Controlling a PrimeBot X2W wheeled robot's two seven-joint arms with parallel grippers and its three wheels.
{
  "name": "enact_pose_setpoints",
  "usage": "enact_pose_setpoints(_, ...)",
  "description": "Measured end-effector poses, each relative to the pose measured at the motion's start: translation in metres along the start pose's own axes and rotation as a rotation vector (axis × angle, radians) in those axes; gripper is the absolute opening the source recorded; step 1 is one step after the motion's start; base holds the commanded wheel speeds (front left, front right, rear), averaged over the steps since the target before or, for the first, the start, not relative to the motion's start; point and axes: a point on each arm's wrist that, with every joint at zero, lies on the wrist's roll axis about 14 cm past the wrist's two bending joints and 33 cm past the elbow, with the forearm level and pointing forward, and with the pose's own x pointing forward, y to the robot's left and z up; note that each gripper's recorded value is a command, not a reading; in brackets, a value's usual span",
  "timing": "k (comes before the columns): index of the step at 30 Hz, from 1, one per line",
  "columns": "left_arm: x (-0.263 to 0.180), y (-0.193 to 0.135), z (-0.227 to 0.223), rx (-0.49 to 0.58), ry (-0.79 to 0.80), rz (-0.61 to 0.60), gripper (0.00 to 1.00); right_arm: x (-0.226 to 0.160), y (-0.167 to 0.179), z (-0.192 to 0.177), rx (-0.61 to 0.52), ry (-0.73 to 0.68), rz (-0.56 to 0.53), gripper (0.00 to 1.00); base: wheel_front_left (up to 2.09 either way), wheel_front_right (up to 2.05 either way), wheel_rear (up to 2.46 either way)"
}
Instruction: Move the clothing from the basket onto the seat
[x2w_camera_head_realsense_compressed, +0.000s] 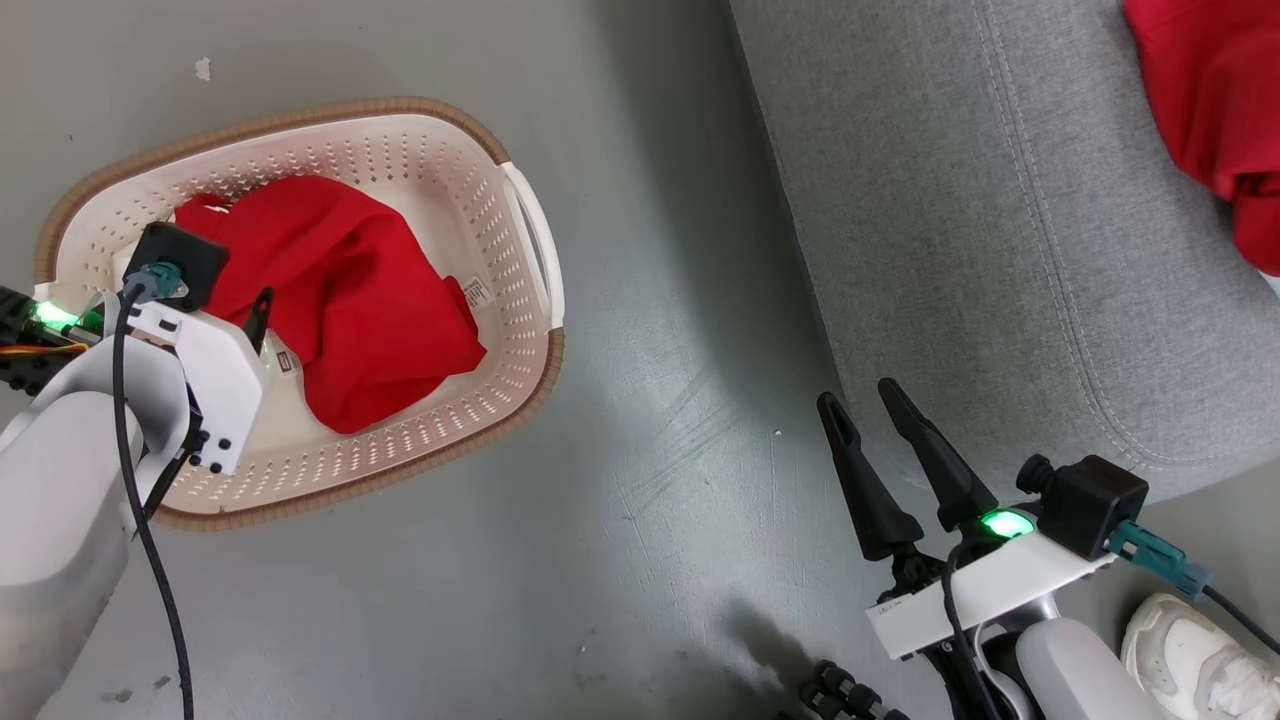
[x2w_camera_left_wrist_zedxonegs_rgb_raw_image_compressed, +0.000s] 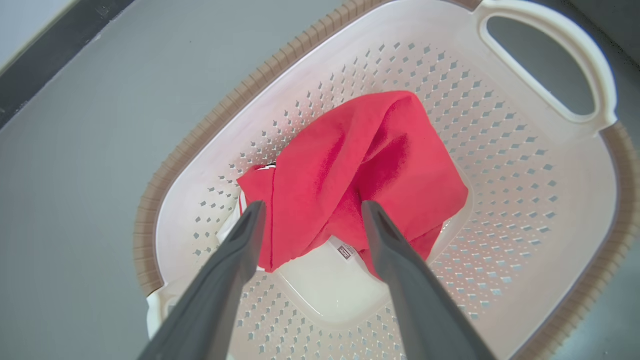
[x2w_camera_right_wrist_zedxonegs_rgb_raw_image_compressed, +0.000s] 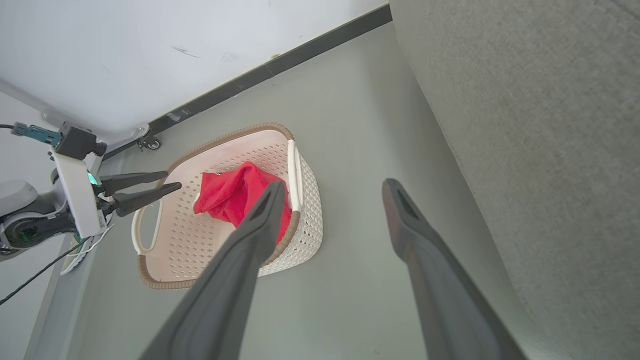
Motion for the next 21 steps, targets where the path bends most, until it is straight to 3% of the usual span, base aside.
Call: enact_pose_setpoints(21, 0.016, -0.003, -0.012, 0.037, 0.025, -0.016, 1.00, 0.002, -0.006, -0.014, 0.013, 0.039, -0.023, 1.00, 0.00, 0.00, 0.00)
